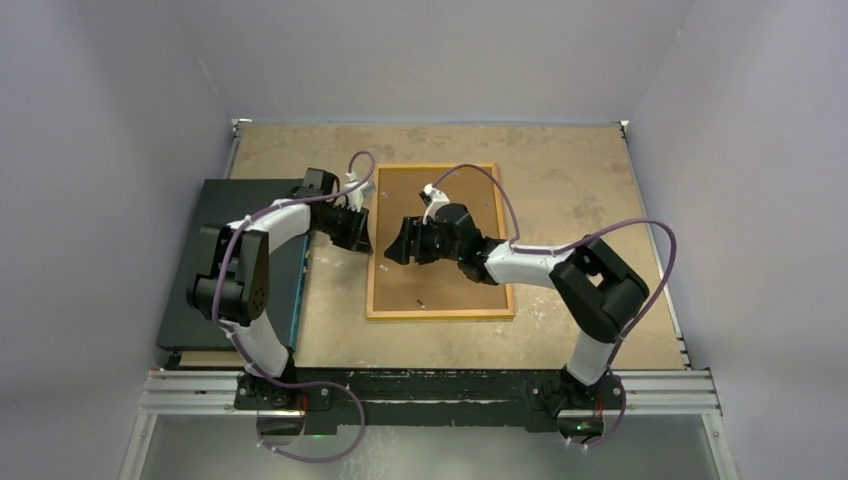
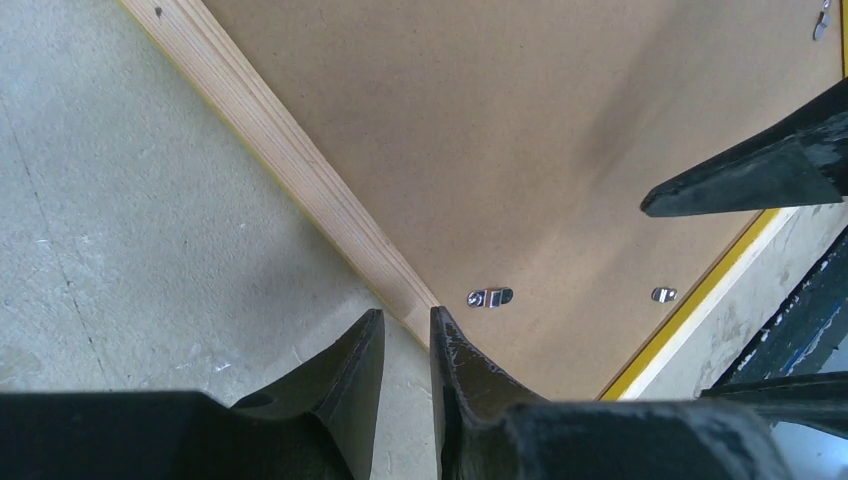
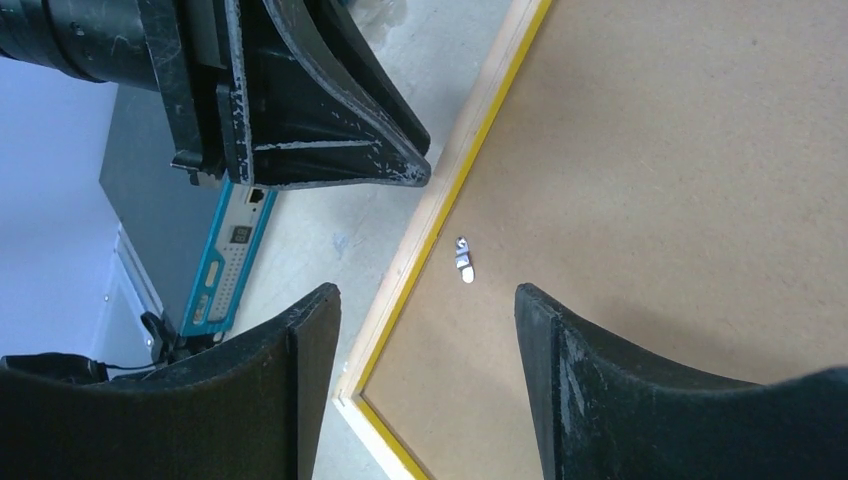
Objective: Put the photo into the frame
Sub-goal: Place the photo frame item in the photo frame, then install the photo frame at the center of the board.
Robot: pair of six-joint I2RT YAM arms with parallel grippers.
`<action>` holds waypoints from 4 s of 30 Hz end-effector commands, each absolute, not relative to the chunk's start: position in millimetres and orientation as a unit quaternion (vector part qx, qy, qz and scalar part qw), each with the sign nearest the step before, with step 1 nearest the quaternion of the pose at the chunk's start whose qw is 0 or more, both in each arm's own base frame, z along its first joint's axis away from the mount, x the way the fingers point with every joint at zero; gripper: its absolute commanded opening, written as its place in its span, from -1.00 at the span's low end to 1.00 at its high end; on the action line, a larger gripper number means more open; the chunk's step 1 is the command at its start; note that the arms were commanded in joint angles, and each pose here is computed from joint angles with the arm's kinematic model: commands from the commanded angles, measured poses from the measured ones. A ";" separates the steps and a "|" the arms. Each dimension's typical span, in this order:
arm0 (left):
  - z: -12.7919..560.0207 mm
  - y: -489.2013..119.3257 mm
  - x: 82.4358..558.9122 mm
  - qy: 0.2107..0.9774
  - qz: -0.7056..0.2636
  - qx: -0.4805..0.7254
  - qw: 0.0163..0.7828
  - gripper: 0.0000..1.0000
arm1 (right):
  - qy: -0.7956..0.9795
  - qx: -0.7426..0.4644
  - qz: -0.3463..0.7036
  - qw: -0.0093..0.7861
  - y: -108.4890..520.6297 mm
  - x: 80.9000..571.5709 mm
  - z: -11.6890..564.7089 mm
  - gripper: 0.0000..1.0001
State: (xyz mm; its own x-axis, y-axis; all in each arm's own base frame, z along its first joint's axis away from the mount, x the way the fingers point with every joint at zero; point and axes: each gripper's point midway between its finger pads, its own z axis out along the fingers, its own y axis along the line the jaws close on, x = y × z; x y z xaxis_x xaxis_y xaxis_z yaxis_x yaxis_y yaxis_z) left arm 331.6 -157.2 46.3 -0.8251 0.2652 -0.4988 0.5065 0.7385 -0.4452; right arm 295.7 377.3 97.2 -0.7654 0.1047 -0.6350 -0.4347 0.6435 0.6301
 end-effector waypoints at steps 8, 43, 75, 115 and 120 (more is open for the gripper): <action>26.3 -150.4 334.8 0.917 -0.275 0.205 0.204 -0.58 | 0.824 -0.140 0.445 0.322 407.7 290.6 88.9 0.26; 6.1 -149.2 327.3 0.924 -0.275 0.189 0.187 -0.79 | 0.837 -0.178 0.432 0.286 439.6 266.0 51.7 0.10; 9.5 -145.0 332.2 0.926 -0.260 0.190 0.196 -1.00 | 0.831 -0.200 0.418 0.307 421.5 279.0 49.0 0.23; 11.1 -146.7 329.7 0.925 -0.265 0.190 0.195 -1.00 | 0.841 -0.174 0.428 0.282 436.0 271.5 35.1 0.02; 11.8 -146.3 329.2 0.925 -0.265 0.191 0.195 -1.00 | 0.845 -0.169 0.420 0.285 433.5 273.5 29.9 0.02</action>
State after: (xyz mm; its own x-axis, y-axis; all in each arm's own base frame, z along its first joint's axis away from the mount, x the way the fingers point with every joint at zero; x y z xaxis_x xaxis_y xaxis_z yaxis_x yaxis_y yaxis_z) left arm 333.4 -156.6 30.4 -0.8469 0.2174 -0.4853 0.4617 0.7534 -0.4682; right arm 270.0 436.8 44.2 -0.7718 -0.0445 -0.6343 -0.5525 0.5408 0.6343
